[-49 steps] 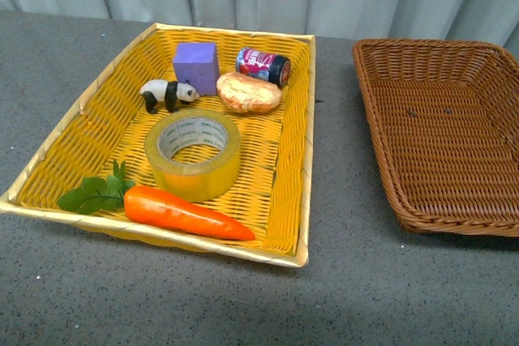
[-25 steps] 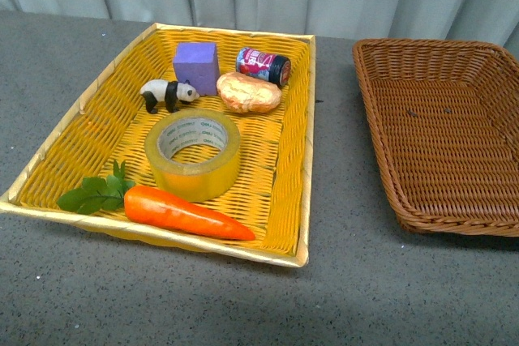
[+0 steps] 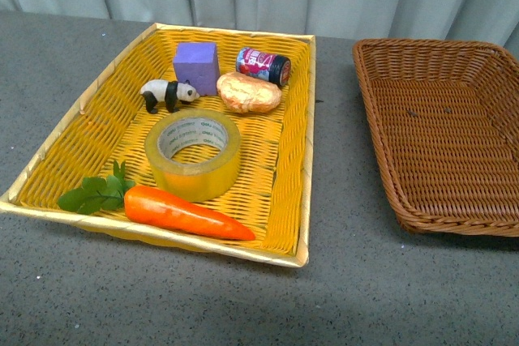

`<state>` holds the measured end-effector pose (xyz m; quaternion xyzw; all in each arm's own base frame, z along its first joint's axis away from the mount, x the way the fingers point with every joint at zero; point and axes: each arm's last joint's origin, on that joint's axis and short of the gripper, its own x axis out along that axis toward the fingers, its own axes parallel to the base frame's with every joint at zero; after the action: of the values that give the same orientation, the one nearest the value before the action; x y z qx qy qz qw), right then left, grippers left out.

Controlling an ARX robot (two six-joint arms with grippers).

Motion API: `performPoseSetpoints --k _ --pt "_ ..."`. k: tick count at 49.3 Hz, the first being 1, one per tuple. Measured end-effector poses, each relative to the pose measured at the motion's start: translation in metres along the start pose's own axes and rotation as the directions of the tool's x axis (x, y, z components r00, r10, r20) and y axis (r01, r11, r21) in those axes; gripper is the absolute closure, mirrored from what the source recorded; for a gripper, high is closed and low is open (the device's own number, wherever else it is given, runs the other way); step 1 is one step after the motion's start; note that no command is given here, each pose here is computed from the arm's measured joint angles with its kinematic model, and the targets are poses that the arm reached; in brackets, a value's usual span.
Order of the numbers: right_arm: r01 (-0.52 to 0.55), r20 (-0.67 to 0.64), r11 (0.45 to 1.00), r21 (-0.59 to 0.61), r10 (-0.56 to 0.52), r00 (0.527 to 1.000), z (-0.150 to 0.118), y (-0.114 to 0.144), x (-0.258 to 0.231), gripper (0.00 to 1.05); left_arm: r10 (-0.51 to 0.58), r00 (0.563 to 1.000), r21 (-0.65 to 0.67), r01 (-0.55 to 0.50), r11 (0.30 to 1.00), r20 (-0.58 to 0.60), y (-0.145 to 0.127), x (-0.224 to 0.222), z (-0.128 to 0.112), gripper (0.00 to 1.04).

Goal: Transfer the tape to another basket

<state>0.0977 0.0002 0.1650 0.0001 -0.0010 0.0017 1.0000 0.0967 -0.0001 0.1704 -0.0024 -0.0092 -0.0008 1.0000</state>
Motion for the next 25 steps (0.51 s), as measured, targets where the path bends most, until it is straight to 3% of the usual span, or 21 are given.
performPoseSetpoints --k 25 --pt "0.000 0.000 1.000 0.000 0.000 1.000 0.0000 0.0000 0.0000 0.09 0.000 1.000 0.000 0.000 1.000 0.000 0.0000 0.0000 0.0000 0.07"
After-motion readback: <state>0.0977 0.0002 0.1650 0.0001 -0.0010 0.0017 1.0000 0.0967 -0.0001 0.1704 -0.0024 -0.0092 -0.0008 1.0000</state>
